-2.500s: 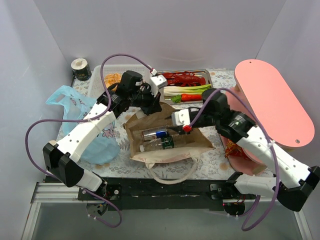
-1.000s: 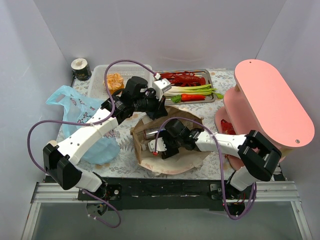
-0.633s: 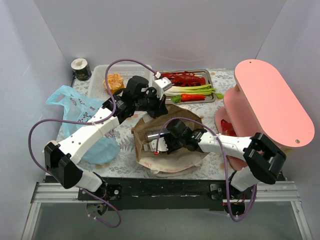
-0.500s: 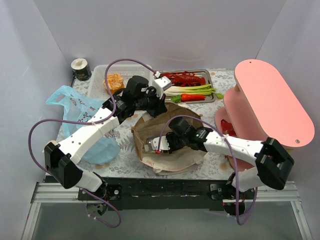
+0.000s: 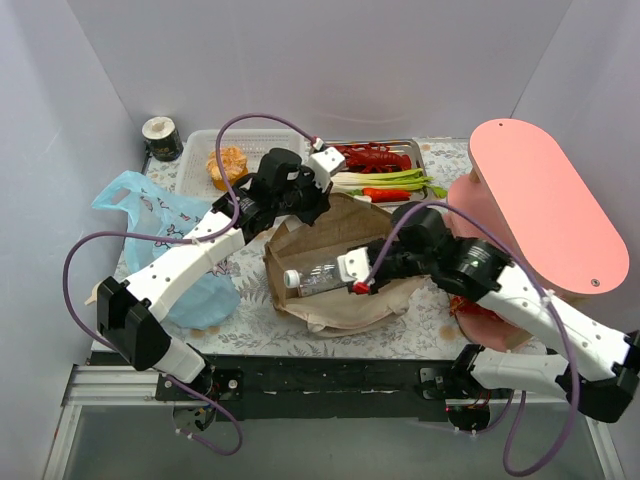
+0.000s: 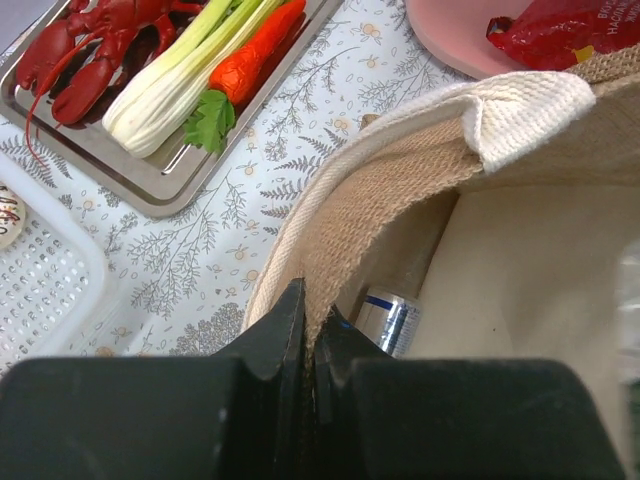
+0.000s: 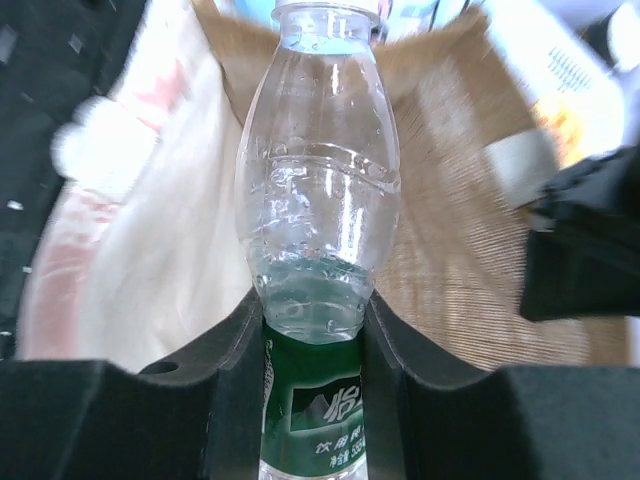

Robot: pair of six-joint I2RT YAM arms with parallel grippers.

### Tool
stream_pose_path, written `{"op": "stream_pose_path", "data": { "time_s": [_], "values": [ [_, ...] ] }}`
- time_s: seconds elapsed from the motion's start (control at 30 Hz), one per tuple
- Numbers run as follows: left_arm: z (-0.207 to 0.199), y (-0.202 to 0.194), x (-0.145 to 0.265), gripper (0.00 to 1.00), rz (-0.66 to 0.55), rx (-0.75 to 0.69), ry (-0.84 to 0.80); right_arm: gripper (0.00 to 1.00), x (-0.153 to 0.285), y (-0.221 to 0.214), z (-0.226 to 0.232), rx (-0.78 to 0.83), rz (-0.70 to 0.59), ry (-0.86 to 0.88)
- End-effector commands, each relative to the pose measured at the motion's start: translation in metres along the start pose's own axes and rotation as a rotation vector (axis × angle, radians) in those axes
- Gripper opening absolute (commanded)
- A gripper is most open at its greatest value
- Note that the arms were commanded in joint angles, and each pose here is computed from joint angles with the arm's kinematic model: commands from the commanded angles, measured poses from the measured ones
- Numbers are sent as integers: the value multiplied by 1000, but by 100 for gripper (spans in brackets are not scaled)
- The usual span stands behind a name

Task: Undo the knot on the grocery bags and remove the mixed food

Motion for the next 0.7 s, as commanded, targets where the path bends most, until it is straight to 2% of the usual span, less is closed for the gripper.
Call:
{"op": "stream_pose_path", "data": {
  "time_s": [0.0, 0.1, 0.13, 0.27, 0.33, 0.37, 0.53, 0.57, 0.67],
  "values": [
    [12, 11, -3, 0, -72, 13, 22, 1, 54, 39, 7, 62, -122, -6],
    [22, 9, -5, 0, -60, 72, 7, 1, 83, 59, 3, 51, -156, -97],
    [29, 8, -7, 0, -56, 88, 11, 1, 94, 73, -6, 29, -214, -183],
    [41, 8, -9, 0, -54, 125, -26, 1, 133, 89, -47, -78, -271, -592],
    [43, 7, -12, 0, -40, 135, -41, 1, 151, 85, -69, -142, -279, -792],
    [42, 6, -12, 0, -34, 136, -50, 1, 164, 91, -82, -117, -327, -921],
    [35, 7, -10, 0, -32, 133, -145, 1, 206, 87, -116, -163, -383, -1336],
    [34, 8, -9, 0, -34, 136, -154, 1, 213, 83, -120, -209, -389, -1407],
    [32, 7, -8, 1, -34, 139, -182, 1, 230, 75, -127, -183, -391, -1529]
  ]
}}
Point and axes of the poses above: each gripper's point midway between its finger pads, its own x axis back along the fingers, its own z axis along the line the jaws close on, y = z × x, the point moved 10 cm from there along x, back along the fingers, and after that the axes turned 2 degrees about -x, right-handed, at the moved point
